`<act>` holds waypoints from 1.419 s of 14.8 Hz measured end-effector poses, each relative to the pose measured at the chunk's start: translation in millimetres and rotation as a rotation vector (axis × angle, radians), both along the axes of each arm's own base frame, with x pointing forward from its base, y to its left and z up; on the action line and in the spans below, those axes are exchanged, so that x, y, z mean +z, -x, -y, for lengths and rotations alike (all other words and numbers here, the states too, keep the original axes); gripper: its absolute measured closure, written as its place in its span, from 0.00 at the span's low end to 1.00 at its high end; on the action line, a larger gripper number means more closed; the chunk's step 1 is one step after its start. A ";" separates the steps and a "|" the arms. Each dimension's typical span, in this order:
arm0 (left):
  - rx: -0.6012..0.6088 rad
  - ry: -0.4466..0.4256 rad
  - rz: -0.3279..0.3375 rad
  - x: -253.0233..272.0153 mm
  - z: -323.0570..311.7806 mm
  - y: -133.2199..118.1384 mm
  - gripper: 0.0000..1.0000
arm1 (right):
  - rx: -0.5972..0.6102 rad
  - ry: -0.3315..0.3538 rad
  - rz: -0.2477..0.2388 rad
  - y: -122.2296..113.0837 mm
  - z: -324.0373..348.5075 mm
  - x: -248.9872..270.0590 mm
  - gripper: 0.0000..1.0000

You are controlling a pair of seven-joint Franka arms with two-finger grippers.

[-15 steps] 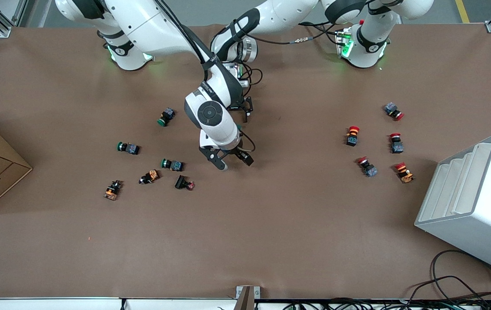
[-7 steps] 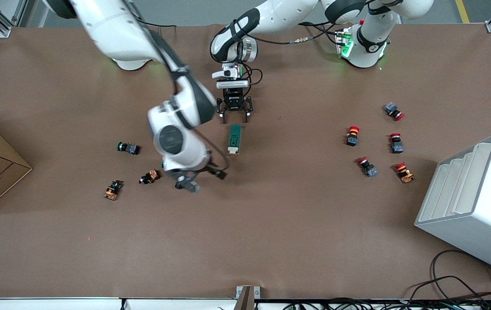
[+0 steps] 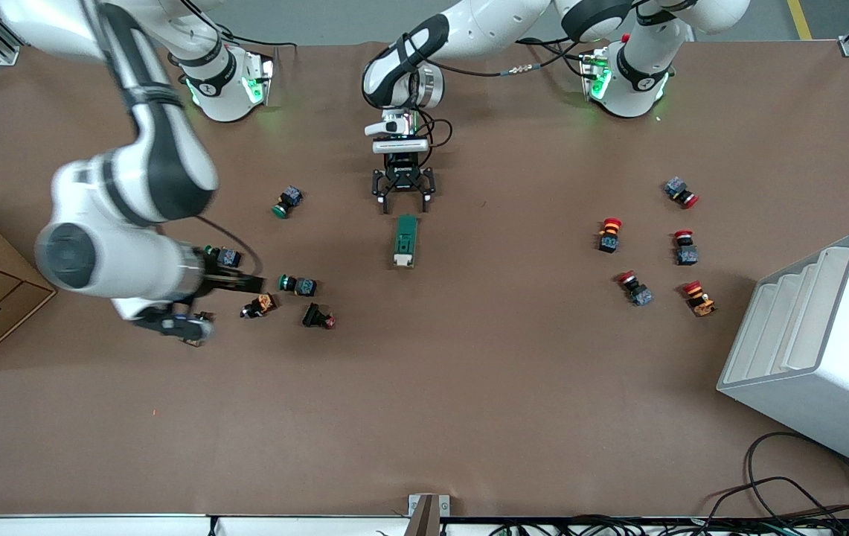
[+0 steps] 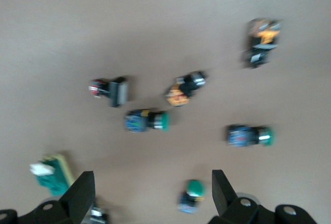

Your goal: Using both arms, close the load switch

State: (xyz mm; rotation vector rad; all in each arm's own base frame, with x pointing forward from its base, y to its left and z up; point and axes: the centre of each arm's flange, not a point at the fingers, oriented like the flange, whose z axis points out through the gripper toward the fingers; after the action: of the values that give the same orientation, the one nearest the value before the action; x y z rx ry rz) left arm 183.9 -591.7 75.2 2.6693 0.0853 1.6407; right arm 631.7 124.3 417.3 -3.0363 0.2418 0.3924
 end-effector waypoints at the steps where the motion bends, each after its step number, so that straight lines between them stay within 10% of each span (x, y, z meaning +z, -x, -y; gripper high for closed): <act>1: 0.019 0.008 -0.010 2.8 2.9 -1.1 0.00 | 0.048 0.013 0.000 0.7 26.2 9.1 0.00; 11: 0.169 -0.114 -0.281 119.9 69.2 -56.7 0.00 | 0.202 0.079 -0.024 35.5 176.9 100.5 0.00; 21: 0.107 -0.151 -0.611 312.0 27.7 -218.6 0.00 | 0.123 0.100 0.017 39.7 182.7 158.8 0.00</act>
State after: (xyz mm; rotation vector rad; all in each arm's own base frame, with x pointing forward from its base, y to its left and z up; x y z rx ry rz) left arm 402.5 -619.4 387.2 3.2298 0.1097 0.8146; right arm 592.0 -58.4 576.1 -3.1619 0.0753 0.3739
